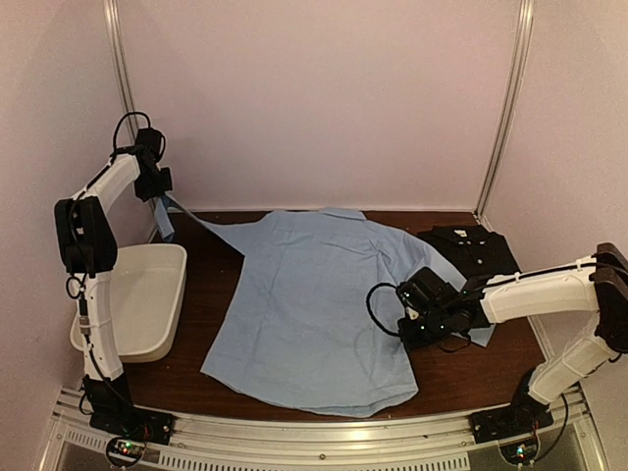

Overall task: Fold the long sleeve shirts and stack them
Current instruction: Smooth out the flattened shirt at the center of the board.

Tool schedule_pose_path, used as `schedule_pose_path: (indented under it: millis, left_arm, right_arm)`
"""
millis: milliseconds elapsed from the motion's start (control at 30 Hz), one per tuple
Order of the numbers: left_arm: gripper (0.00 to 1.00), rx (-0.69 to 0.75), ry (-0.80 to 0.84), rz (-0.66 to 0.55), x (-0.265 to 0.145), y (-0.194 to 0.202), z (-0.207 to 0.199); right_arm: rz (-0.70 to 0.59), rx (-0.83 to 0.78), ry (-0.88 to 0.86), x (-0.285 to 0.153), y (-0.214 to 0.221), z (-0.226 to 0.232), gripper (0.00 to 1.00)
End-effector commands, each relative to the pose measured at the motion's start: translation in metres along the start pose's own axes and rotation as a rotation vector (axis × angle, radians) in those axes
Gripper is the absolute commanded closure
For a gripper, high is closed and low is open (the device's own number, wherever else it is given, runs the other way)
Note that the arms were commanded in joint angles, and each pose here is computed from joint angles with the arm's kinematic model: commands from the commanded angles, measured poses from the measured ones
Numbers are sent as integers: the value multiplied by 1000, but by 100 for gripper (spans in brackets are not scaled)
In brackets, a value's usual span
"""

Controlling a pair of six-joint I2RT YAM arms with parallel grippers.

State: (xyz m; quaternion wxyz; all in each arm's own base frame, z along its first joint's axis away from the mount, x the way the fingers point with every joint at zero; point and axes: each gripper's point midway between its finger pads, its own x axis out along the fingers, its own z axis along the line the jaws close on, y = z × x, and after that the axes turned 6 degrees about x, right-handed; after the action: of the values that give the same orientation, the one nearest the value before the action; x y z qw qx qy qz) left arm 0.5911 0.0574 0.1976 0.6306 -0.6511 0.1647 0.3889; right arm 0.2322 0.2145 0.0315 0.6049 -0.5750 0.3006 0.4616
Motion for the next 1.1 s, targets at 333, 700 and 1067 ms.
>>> schedule_pose_path:
  millis: [333, 700, 1067]
  left_arm:
    - [25, 102, 166, -127, -67, -32, -65]
    - [20, 152, 578, -25, -126, 75, -224]
    - [20, 165, 769, 189, -126, 204, -302]
  right_arm:
    - [-225, 70, -43, -61, -65, 13, 29]
    - [-486, 215, 8, -110, -137, -22, 0]
    - [-622, 317, 36, -132, -142, -74, 0]
